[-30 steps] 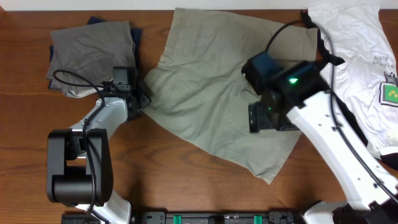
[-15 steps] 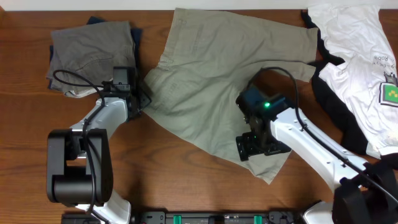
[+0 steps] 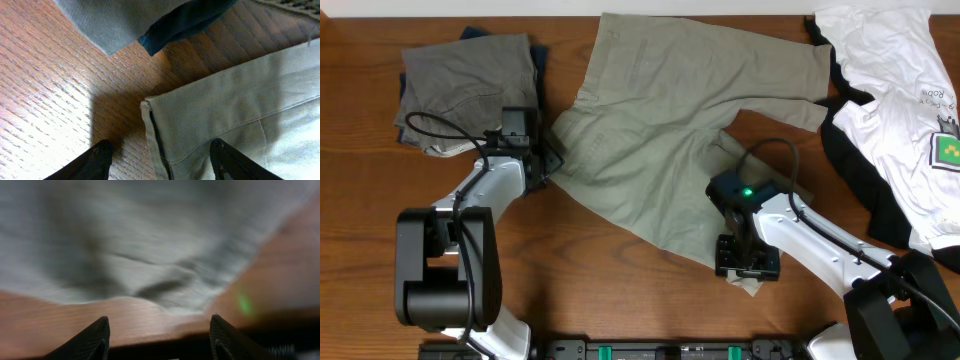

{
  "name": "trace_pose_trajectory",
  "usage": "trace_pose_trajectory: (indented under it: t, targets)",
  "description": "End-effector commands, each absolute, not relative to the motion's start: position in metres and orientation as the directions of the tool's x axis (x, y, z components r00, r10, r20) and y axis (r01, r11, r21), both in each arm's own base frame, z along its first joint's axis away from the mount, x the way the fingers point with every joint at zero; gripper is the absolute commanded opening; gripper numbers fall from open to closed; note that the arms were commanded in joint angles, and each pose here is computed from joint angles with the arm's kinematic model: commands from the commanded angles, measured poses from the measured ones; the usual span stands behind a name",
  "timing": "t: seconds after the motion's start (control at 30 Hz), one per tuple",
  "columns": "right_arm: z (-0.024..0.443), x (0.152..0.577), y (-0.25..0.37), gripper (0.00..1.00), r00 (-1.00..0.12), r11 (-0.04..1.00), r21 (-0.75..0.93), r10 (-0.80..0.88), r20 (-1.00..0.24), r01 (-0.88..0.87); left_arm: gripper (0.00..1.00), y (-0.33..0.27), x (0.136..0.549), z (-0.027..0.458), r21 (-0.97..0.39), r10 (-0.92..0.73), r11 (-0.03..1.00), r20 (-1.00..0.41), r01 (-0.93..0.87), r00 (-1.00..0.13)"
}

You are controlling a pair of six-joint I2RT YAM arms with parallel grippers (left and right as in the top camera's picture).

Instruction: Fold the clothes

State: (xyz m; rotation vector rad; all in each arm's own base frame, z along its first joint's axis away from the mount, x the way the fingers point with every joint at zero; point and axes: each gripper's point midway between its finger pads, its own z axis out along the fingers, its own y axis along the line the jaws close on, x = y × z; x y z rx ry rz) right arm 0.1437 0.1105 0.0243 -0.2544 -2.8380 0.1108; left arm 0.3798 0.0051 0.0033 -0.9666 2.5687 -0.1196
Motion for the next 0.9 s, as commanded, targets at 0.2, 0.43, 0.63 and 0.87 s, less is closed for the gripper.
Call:
trace_pose_trajectory:
  t: [0.2, 0.43, 0.63, 0.87]
  targets:
    - [0.016, 0.139, 0.103, 0.63, -0.88, 0.886, -0.226, 0.444, 0.169, 0.404, 0.65, 0.008, 0.365, -0.01, -0.177, -0.659, 0.749, -0.3, -0.639, -0.689]
    - [-0.002, 0.124, 0.093, 0.52, -0.854, 0.857, -0.256, 0.494, 0.164, 0.447, 0.65, 0.008, 0.365, -0.01, -0.177, -0.66, 0.748, -0.3, -0.639, -0.689]
    - [-0.015, 0.128, 0.095, 0.4, -0.86, 0.863, -0.215, 0.49, 0.142, 0.456, 0.65, 0.008, 0.365, -0.01, -0.177, -0.66, 0.748, -0.3, -0.639, -0.689]
    - [-0.019, 0.139, 0.09, 0.01, -0.87, 0.862, -0.205, 0.487, 0.081, 0.464, 0.19, 0.009, 0.366, -0.009, -0.161, -0.618, 0.783, -0.312, -0.601, -0.721]
